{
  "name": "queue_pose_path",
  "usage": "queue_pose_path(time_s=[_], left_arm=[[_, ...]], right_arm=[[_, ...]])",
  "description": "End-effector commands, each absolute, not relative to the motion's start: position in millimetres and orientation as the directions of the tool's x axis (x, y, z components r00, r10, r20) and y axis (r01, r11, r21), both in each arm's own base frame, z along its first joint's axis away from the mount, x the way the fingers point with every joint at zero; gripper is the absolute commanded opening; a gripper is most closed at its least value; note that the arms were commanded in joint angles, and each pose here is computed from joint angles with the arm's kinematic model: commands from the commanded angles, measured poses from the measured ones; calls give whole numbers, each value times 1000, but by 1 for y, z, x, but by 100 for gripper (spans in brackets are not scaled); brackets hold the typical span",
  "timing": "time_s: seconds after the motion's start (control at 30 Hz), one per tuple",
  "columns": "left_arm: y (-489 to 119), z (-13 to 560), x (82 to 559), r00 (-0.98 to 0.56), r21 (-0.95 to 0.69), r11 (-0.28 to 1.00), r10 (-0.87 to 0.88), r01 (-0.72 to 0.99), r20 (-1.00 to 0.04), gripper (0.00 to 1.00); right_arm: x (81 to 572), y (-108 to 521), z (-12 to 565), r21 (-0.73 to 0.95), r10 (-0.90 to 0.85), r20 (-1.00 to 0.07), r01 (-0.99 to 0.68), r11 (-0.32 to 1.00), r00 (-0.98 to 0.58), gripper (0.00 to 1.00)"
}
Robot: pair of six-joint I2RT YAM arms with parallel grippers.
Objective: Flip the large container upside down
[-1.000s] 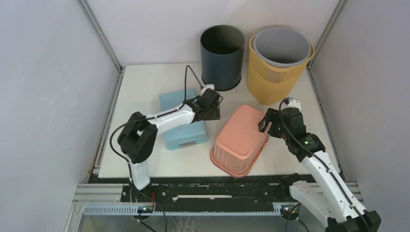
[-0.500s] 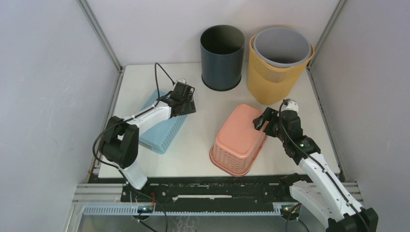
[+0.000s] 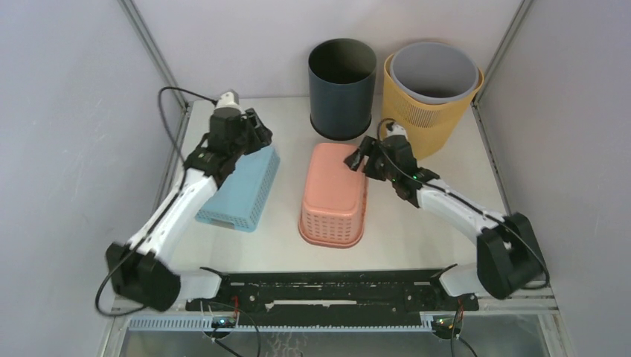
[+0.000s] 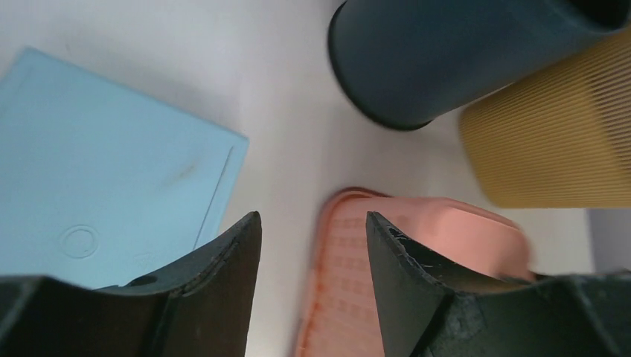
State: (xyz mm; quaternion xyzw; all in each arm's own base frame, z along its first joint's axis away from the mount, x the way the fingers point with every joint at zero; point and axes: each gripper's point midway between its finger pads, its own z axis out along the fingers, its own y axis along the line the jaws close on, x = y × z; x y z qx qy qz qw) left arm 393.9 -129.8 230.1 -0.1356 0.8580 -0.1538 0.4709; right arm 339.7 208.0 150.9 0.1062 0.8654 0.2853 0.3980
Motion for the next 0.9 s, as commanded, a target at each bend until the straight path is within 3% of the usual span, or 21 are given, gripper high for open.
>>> queue_pose_path(time_s=[0.0, 0.43, 0.6, 0.87], left_arm=[[-113, 265, 357, -463, -407, 909, -400, -89, -791, 59], [-65, 169, 277, -485, -381, 863, -503, -333, -715, 62], [-59, 174, 257, -463, -418, 838, -544, -352, -700, 63], [-32, 194, 207, -417, -426, 769, -624, -476, -661, 66]], right_arm=[[345, 245, 110, 545, 340, -556, -23, 838, -759, 81], [388, 402, 124, 659, 252, -535, -212, 721, -807, 80], [382, 346, 161, 560, 243, -641, -227, 797, -728, 85], [317, 274, 170, 362, 108, -730, -247, 899, -675, 87]])
